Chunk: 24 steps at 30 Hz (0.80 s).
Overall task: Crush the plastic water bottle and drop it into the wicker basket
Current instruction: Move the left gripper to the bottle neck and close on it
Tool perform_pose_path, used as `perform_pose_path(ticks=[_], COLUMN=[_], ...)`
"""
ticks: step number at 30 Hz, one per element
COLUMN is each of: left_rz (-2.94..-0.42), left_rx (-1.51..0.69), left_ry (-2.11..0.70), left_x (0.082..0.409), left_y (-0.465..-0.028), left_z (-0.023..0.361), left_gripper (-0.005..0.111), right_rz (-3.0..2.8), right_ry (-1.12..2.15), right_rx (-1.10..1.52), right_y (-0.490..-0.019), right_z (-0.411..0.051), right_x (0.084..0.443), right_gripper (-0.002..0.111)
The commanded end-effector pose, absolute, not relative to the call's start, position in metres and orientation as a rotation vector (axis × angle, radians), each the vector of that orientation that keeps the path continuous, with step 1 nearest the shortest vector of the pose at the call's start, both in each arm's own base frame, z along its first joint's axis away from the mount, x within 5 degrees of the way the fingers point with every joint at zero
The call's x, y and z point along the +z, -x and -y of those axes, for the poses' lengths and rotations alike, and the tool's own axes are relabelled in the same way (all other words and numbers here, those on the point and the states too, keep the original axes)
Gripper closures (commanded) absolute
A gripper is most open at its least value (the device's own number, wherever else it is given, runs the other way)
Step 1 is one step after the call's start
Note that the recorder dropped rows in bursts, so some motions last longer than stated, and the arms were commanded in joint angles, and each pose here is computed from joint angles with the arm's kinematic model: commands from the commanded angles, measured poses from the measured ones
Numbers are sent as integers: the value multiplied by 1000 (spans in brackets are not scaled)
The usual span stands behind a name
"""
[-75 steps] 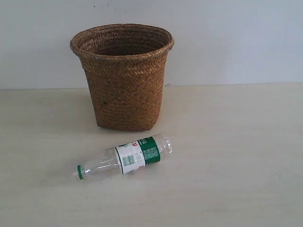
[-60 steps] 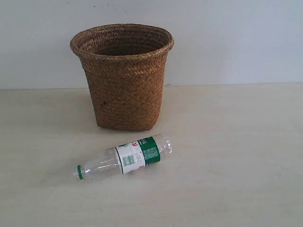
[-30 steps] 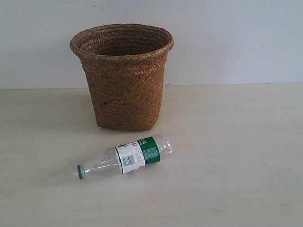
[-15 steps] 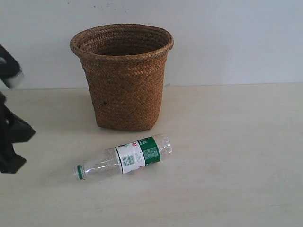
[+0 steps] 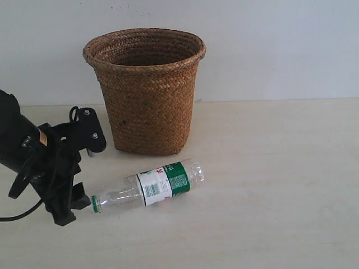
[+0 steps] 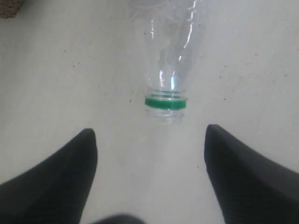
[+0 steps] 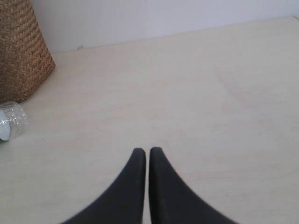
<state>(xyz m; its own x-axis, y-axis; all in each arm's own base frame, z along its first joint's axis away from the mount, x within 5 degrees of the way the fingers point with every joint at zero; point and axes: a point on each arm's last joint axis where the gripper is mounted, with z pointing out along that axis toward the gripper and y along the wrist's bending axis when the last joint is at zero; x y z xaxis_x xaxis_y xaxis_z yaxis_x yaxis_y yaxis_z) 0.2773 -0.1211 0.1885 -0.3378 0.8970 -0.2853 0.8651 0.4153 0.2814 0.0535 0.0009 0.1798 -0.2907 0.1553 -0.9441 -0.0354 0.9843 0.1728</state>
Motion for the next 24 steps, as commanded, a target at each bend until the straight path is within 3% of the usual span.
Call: perform_pose_path(ticks=[1, 10, 24], left_rz=[-2256, -2317, -2287], left_rx=[98, 72, 58], left_ry=[-1482, -1525, -1510], left_x=[183, 153, 141], left_y=[-284, -290, -296], left_z=[127, 130, 135], left_gripper=[46, 46, 46], right_rz=[-1848, -1848, -1848], right_ry=[-85, -85, -85], right_rx=[174, 174, 174], right_y=[-53, -53, -53], right_z=[0, 0, 0], right_x=[180, 180, 180], right_gripper=[108, 108, 108])
